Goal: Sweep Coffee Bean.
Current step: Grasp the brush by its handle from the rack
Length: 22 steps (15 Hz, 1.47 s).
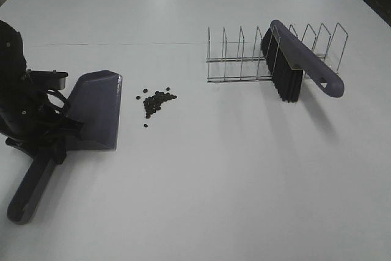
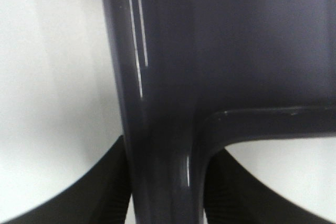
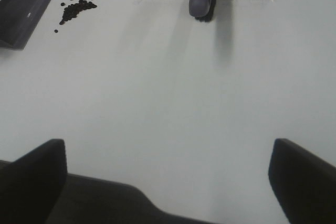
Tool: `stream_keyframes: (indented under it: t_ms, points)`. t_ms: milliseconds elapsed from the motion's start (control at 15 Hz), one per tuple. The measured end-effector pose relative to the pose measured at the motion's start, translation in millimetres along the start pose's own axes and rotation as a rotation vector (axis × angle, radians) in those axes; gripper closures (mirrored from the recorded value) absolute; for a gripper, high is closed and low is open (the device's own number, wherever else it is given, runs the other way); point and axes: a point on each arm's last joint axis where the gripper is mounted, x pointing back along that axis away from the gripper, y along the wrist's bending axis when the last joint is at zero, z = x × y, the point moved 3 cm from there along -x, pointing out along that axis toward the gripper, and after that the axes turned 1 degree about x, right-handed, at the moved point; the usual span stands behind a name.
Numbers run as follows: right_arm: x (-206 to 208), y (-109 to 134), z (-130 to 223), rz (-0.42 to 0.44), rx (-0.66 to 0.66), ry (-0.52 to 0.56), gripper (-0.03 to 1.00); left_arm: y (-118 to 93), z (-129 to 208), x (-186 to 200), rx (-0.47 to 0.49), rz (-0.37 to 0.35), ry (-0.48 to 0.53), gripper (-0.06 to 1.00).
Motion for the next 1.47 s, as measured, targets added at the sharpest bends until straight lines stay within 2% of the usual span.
stream_keyframes:
  t_ms: [267, 533, 733, 1000, 1400, 1467]
  points:
    - [-29, -2, -74, 0.002, -0.075, 0.21, 0.0, 0, 0, 0, 0.0, 0.0, -0.001, 0.61]
    - [-103, -9, -141, 0.008, -0.097, 0.398, 0.0, -1, 1, 0, -0.004, -0.001, 0.003, 0.61]
    - [-179, -17, -158, 0.013, -0.103, 0.511, 0.0, -1, 1, 0, -0.006, -0.001, 0.005, 0.61]
    - [-256, -25, -181, 0.014, -0.11, 0.642, 0.0, -1, 1, 0, -0.009, -0.001, 0.006, 0.61]
    - [-355, -37, -205, 0.014, -0.062, 0.71, 0.0, -1, 1, 0, -0.013, -0.001, 0.006, 0.61]
    - [-392, -41, -211, 0.01, -0.047, 0.682, 0.0, -1, 1, 0, -0.013, -0.001, 0.006, 0.61]
